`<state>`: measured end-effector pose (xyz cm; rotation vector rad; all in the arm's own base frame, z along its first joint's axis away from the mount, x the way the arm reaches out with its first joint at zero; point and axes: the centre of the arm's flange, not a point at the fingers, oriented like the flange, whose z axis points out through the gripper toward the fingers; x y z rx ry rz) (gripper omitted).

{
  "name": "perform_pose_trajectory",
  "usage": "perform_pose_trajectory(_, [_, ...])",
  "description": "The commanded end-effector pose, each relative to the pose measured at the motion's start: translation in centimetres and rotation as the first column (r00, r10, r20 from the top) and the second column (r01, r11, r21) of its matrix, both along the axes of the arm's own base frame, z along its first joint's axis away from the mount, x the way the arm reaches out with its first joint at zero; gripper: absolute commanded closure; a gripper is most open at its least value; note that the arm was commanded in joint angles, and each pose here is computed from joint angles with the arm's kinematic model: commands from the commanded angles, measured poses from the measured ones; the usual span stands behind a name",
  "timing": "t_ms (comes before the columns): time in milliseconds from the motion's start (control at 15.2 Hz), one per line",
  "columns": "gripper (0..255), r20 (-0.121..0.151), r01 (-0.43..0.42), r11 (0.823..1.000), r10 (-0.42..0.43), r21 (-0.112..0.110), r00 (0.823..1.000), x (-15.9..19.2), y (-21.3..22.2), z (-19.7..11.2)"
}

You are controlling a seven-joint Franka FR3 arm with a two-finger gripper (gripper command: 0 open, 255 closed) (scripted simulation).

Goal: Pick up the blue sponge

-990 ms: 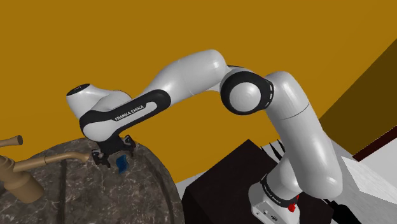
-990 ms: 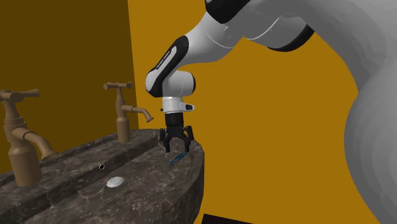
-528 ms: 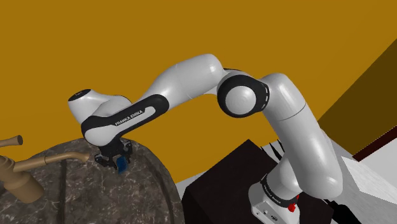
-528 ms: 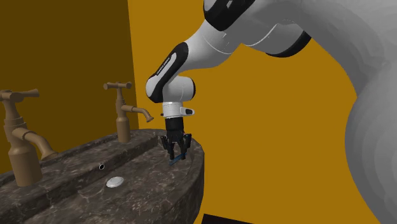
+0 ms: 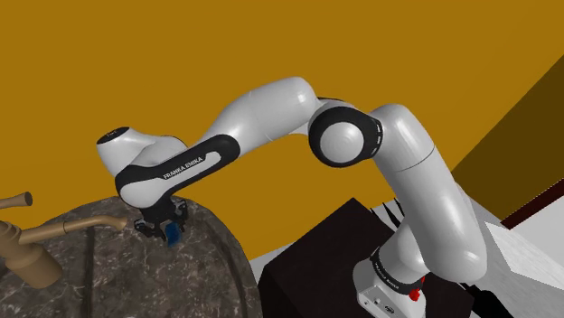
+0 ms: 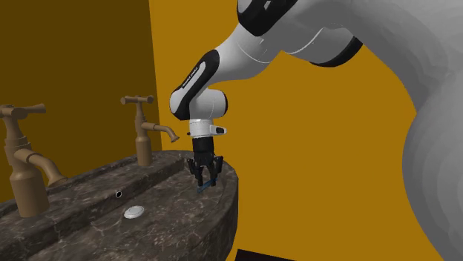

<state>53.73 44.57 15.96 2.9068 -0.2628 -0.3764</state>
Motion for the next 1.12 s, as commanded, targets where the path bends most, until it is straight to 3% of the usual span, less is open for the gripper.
perform_pose_trajectory(0, [255, -0.003, 0.002, 1.000, -0.002, -0.005, 1.000, 0.1, -0.3, -0.3])
perform_pose_trajectory(1056, [255, -0.003, 0.002, 1.000, -0.002, -0.005, 1.000, 0.1, -0.3, 7.2])
